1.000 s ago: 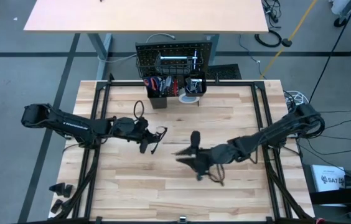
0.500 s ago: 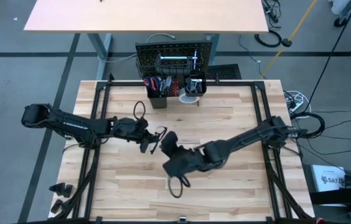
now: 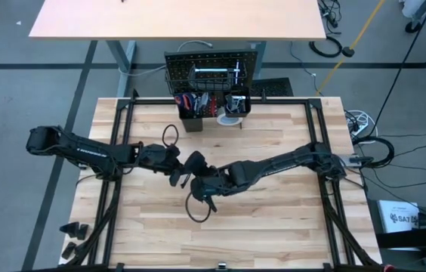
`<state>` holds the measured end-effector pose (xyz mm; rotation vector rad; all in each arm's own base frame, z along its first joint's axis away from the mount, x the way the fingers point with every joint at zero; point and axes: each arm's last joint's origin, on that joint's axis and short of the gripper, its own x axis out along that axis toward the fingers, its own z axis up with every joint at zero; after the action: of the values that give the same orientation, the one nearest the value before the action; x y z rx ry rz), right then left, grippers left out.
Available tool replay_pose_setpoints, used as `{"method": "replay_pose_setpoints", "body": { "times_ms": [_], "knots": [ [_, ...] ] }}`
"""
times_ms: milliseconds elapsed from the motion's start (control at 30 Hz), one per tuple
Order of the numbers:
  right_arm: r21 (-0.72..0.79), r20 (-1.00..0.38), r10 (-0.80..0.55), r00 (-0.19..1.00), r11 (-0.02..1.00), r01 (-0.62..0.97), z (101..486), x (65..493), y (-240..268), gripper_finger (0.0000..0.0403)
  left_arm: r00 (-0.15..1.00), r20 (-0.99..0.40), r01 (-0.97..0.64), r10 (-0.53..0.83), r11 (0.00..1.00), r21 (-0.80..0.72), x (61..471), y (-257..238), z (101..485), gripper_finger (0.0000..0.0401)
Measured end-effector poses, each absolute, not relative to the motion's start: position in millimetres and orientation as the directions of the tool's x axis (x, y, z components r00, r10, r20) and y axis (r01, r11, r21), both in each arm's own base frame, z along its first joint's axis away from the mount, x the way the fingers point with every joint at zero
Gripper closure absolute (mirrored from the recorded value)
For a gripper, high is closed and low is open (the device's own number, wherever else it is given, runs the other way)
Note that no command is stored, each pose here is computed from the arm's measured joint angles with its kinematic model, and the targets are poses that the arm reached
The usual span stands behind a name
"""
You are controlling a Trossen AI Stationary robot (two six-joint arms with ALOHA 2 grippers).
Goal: Hang tools onto peg board
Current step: Put the eye glasses on the black basket on the peg board
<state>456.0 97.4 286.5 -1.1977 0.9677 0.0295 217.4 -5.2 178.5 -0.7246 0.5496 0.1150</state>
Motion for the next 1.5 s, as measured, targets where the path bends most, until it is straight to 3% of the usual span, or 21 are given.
{"method": "replay_pose_setpoints", "body": {
  "times_ms": [367,1500],
  "knots": [
    [-0.728,-0.685,-0.458,0.566,0.452,-0.516,282,458,73,0.0309,0.836,-0.541,-0.302,-0.09,0.748,-0.59,216,-5,176,0.0401],
    [-0.694,-0.718,-0.392,0.575,0.459,-0.555,277,461,74,0.031,0.82,-0.562,-0.292,-0.108,0.766,-0.573,214,-6,174,0.0401]
  ]
}}
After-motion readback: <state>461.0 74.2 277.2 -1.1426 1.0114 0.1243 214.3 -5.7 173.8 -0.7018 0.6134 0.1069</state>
